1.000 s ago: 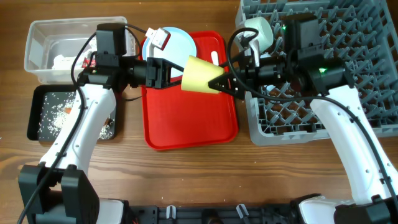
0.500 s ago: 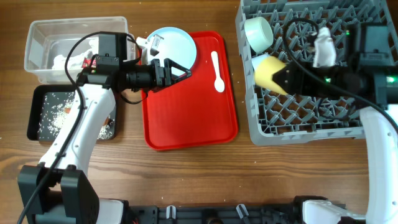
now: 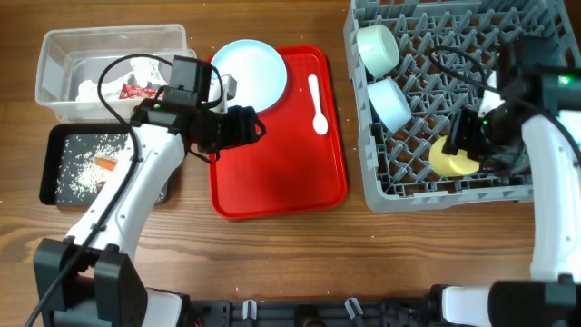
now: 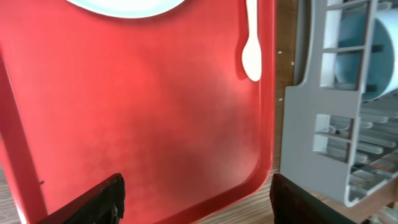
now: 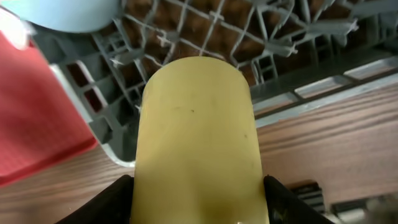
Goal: Sort waste into correct bins and load items into the dishwasher rack
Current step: 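Carry yellow cup with right gripper into dish rack and release, then reach right gripper to light blue plate and grasp its rim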
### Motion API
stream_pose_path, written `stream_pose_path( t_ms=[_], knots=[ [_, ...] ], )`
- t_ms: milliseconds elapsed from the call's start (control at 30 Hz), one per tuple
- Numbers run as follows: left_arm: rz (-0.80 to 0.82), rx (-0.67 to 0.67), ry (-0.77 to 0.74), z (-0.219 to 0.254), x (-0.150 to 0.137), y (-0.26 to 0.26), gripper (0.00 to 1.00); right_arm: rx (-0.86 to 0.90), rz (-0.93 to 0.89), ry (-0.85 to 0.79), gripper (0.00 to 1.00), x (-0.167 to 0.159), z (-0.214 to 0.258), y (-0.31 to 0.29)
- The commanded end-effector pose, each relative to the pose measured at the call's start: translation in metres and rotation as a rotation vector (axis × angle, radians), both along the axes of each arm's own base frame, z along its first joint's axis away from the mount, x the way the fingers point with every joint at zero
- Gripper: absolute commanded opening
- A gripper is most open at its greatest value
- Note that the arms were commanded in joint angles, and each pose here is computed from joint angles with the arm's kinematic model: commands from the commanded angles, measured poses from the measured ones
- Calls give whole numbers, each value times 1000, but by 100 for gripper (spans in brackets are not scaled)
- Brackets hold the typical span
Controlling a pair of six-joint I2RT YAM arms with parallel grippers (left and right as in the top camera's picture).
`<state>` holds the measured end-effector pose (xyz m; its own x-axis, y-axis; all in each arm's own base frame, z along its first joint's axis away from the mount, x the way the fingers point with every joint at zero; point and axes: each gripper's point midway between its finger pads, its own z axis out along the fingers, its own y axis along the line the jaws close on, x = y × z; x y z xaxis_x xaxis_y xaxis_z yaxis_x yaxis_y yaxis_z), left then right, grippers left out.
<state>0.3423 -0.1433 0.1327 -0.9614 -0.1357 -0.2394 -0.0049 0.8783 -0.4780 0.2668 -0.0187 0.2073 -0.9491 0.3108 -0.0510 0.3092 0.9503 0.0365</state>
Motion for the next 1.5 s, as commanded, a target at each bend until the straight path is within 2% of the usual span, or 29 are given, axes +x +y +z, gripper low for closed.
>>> stream_pose_path(
  t_ms=[0, 233, 267, 333, 433, 500, 667, 833, 1000, 1167, 1300, 1400, 1467],
  knots=[
    [9, 74, -28, 0, 1, 9, 76, -17, -8, 66, 51, 3, -16, -5],
    [9, 74, -28, 0, 1, 9, 78, 71, 39, 121, 52, 16, -68, 8],
    [9, 74, -28, 0, 1, 8, 78, 72, 37, 131, 56, 16, -72, 8],
    [9, 74, -28, 0, 1, 9, 78, 73, 37, 143, 76, 18, -77, 8],
    [9, 74, -28, 0, 1, 9, 79, 71, 36, 128, 95, 22, -77, 8],
    [9, 74, -28, 0, 1, 9, 82, 70, 36, 117, 99, 24, -76, 7],
    [9, 74, -28, 0, 1, 9, 86, 71, 46, 46, 100, 35, -54, 8],
    [9, 74, -28, 0, 1, 9, 92, 69, 108, -154, 99, 44, 2, 13],
    [9, 74, -28, 0, 1, 8, 95, 88, 174, -323, 99, 38, 49, 34],
    [10, 71, -39, 1, 4, 8, 97, 205, 335, -422, 95, 40, 68, 94],
    [35, 101, -43, 1, 6, 17, 97, 269, 418, -541, 93, 55, 86, 154],
    [116, 96, -53, 19, 7, 43, 98, 287, 414, -607, 92, 73, 90, 187],
    [236, 95, -80, 40, 9, 77, 99, 286, 400, -648, 91, 96, 84, 208]
  ],
)
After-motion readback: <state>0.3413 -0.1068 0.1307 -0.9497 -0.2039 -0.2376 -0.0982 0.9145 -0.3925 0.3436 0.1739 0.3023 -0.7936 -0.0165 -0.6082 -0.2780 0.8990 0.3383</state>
